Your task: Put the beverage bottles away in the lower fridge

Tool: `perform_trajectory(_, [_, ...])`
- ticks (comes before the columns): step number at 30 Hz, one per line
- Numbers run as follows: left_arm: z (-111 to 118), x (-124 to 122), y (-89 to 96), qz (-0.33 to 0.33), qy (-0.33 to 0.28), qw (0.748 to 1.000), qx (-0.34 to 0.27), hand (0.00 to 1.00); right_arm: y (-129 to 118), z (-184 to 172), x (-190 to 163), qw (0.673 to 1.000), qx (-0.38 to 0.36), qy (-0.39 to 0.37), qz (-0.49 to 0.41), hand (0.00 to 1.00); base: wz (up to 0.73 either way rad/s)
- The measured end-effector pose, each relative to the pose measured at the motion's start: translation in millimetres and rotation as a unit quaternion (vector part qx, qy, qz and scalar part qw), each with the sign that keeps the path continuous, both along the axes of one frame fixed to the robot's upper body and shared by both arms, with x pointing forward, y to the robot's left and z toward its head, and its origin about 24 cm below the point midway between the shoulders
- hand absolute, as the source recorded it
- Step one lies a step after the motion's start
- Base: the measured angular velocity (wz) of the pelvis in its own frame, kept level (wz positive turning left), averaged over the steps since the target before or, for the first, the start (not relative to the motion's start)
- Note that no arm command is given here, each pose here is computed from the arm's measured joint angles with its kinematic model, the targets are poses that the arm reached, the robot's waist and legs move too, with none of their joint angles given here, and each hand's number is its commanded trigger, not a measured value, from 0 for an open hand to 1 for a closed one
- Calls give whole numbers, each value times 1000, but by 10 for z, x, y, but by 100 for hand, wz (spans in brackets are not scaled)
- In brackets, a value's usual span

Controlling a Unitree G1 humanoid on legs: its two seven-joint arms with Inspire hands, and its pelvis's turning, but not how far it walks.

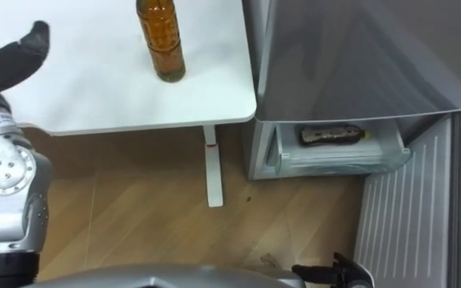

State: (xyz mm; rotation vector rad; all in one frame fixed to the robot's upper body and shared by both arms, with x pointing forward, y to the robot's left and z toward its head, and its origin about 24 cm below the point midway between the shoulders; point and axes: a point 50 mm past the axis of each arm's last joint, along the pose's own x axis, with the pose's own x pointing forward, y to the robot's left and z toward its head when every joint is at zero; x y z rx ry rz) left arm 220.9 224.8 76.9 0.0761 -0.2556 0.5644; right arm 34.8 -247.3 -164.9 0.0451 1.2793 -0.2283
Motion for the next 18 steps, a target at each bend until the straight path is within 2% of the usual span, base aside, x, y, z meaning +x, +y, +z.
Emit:
perform_trajectory(9, [-67,67,-175,-112,37,993,10,0,16,-4,15,1000,20,0,6,0,-5])
perform_trajectory(18, [-150,99,-209,-163,76,984,-6,0,21,-6,54,1000,28,4,5,0,-1])
